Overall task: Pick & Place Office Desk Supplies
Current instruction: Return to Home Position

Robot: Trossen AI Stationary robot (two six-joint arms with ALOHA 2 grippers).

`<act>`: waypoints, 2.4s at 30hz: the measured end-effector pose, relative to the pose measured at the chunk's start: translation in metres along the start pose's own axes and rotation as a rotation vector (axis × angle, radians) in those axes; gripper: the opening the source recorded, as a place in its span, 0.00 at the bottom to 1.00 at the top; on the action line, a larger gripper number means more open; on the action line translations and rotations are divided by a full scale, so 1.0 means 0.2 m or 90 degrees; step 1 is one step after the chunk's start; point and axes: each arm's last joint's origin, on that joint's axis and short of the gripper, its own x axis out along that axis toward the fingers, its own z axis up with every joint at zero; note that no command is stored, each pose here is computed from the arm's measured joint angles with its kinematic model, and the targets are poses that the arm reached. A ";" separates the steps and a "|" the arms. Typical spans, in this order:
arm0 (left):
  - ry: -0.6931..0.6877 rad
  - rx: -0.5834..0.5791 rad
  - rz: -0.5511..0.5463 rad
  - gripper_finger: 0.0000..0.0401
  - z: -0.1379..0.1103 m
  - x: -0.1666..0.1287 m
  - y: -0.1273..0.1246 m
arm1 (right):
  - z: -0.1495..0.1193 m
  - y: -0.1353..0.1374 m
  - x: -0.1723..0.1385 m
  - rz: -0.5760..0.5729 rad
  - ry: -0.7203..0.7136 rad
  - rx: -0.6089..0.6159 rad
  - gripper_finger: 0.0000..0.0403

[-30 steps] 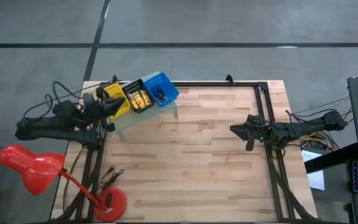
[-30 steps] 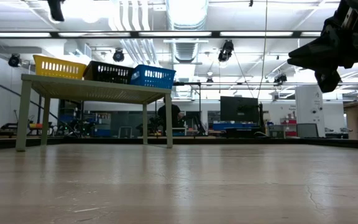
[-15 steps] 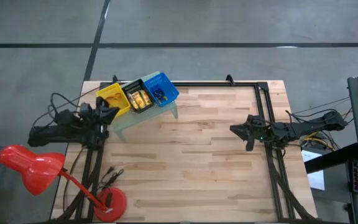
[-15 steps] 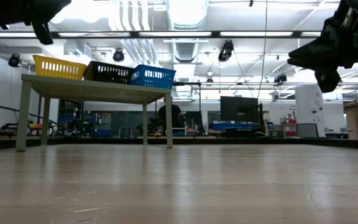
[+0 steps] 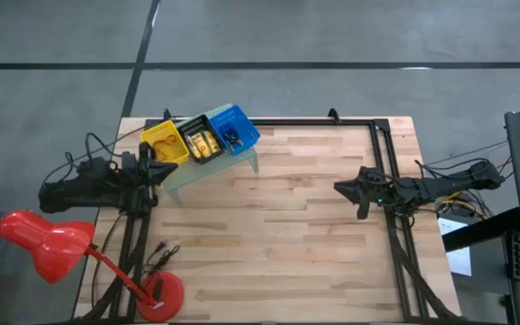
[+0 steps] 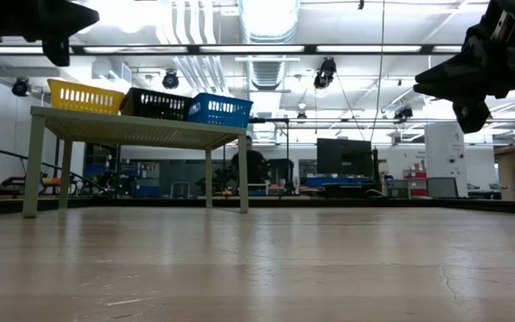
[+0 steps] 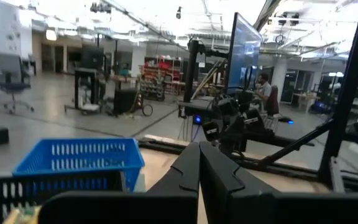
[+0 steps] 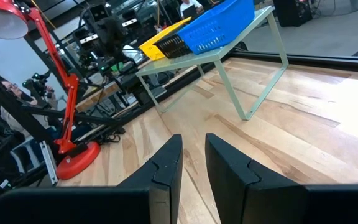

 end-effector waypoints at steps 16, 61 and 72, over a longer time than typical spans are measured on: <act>-0.001 -0.029 0.004 0.01 -0.22 0.08 -0.01 | 0.00 0.00 0.00 0.000 0.000 0.000 0.17; -0.118 0.033 -0.040 0.01 -0.24 0.09 -0.02 | 0.00 0.00 0.00 0.000 0.000 0.000 0.17; -0.125 0.027 -0.052 0.01 -0.20 0.08 -0.02 | 0.00 0.00 0.00 0.000 0.000 0.000 0.17</act>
